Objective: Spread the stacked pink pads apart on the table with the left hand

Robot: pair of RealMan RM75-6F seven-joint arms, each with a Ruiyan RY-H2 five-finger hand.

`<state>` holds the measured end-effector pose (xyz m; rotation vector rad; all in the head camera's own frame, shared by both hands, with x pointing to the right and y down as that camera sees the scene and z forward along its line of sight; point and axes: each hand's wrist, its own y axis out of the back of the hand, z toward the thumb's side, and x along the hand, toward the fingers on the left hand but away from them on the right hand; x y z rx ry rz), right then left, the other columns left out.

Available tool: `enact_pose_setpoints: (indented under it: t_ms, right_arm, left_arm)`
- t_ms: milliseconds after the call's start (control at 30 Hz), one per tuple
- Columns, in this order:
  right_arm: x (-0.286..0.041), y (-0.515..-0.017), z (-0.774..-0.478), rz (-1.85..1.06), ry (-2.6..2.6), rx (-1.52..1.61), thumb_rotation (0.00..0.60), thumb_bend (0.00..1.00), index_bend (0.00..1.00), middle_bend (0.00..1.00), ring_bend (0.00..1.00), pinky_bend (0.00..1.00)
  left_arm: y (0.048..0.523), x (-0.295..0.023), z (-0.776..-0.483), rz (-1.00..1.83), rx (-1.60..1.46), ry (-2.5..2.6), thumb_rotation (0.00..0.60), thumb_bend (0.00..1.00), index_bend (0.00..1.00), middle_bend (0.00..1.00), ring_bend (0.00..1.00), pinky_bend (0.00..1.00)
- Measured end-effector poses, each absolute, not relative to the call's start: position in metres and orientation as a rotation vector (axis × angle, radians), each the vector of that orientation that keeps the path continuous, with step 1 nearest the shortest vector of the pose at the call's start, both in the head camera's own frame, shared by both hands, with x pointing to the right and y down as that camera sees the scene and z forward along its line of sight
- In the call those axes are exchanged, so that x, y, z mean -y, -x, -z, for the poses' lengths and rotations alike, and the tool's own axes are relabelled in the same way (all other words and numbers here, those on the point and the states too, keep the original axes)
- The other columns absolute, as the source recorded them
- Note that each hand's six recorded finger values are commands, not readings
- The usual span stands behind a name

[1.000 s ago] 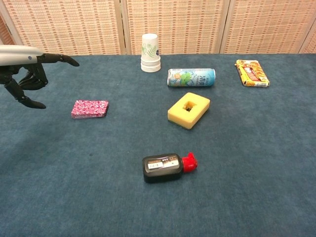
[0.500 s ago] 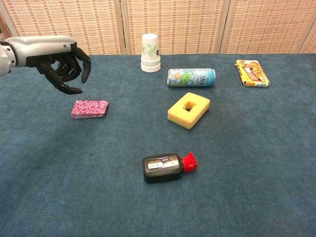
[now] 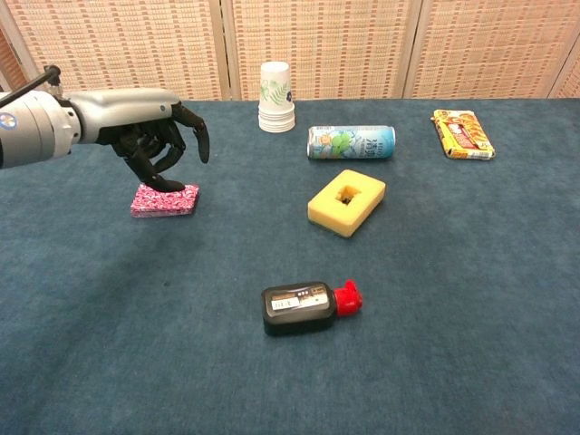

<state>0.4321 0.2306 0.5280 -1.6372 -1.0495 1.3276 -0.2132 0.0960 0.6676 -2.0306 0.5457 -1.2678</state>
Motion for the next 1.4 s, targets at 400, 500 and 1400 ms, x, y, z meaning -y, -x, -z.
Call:
enact_pose_setpoints:
  t_ms: [400,500,1400]
  right_arm:
    - [-0.231,-0.432,-0.529,-1.333,1.647,1.041,0.600,0.09,0.39,0.33,0.18,0.30]
    - [-0.231,-0.432,-0.529,-1.333,1.653,1.036,0.600,0.09,0.39,0.33,0.18,0.30]
    - [-0.232,-0.432,-0.529,-1.334,1.660,1.033,0.600,0.09,0.39,0.33,0.19,0.30]
  left_arm:
    - [0.182,-0.100,-0.678,1.290,-0.524,2.008,0.600,0.29,0.32,0.72,0.79,0.72]
    - [0.177,-0.099,-0.683,1.299,-0.514,1.984,0.600,0.28,0.33,0.72,0.79,0.72]
    - [0.213,-0.092,-0.733,1.596,-0.461,1.853,0.600,0.29,0.19,0.71,0.79,0.72]
